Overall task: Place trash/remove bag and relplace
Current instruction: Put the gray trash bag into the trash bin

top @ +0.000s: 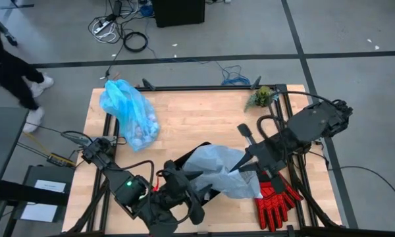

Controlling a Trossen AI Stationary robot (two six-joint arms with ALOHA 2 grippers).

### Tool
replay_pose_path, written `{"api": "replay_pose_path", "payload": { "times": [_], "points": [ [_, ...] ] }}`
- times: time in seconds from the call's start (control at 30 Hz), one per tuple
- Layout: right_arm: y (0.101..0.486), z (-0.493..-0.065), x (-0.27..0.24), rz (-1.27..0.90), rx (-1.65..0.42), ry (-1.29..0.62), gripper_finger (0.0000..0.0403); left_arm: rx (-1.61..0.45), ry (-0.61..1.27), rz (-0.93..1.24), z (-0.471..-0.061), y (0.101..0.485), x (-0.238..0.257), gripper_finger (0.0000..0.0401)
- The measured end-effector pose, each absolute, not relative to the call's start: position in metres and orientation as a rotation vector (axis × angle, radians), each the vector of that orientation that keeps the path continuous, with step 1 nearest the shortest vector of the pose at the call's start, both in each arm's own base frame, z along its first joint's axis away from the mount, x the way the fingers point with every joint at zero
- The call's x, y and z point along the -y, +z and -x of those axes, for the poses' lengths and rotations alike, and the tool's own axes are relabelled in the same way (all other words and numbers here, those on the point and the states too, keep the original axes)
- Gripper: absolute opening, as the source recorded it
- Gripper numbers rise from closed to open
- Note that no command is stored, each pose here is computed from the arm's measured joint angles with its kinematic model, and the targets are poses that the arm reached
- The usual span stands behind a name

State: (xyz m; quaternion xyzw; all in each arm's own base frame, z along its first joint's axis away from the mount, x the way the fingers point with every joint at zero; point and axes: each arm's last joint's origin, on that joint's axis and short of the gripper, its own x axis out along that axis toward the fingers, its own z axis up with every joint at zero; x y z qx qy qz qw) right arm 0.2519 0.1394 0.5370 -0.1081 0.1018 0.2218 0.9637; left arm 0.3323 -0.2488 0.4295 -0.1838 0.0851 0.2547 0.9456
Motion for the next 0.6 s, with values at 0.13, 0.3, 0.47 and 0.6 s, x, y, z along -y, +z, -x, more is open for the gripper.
{"api": "replay_pose_path", "payload": {
  "times": [0.13, 0.3, 0.47, 0.6],
  "points": [
    [0.515, -0.274, -0.142, 0.262, -0.218, 0.498, 0.0000, -0.158, 0.528, 0.325, -0.335, 0.432, 0.248, 0.0239],
    [0.490, -0.299, -0.130, 0.285, -0.266, 0.342, 0.0000, -0.140, 0.513, 0.322, -0.335, 0.435, 0.251, 0.0239],
    [0.471, -0.319, -0.106, 0.295, -0.310, 0.163, 0.0000, -0.113, 0.518, 0.371, -0.329, 0.436, 0.258, 0.0239],
    [0.462, -0.329, -0.095, 0.299, -0.312, 0.119, 0.0000, -0.070, 0.549, 0.407, -0.323, 0.436, 0.262, 0.0239]
  ]
}}
